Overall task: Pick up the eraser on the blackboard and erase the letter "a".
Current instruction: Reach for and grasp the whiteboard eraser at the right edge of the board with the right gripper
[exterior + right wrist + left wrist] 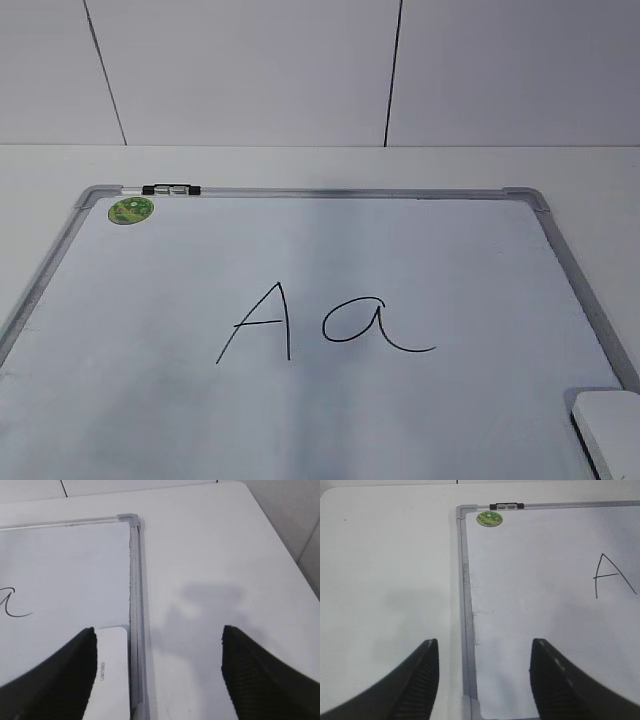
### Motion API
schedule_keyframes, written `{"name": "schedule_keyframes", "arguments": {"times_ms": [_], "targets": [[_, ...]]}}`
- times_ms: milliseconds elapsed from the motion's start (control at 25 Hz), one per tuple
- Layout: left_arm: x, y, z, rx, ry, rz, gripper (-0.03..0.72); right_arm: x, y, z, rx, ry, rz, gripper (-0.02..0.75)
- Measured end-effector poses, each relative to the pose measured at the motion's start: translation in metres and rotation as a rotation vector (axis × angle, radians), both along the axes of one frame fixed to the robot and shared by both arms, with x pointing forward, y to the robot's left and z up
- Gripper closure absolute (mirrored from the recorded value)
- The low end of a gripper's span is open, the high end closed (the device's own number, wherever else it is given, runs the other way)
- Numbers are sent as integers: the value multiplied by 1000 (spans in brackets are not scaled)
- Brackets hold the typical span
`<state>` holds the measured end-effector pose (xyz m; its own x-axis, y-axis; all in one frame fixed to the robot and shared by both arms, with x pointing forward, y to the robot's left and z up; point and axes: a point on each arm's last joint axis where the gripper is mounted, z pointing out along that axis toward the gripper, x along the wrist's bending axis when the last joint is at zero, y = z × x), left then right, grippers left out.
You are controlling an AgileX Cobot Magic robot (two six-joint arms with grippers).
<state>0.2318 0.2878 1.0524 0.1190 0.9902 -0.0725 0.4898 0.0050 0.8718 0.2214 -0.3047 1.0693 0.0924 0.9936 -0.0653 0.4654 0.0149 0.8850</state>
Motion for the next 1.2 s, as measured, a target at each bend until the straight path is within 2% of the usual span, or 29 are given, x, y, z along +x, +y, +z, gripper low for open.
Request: {"name": "schedule_keyframes", "arguments": {"times_ms": [320,400,480,640,880,1200], "targets": [[0,0,0,0,0,0,255,21,5,59,51,-90,48,146],[0,0,0,0,0,0,255,30,7,69,63,-67,70,146],[0,0,0,0,0,0,255,42,9,78,78,-9,90,141],[0,0,0,0,0,0,255,68,14,88,138,124,142,76],[0,0,0,0,0,0,255,108,23,73,208,419,214,59],[0,0,0,0,0,0,255,142,32,57,299,570,242,64]]}}
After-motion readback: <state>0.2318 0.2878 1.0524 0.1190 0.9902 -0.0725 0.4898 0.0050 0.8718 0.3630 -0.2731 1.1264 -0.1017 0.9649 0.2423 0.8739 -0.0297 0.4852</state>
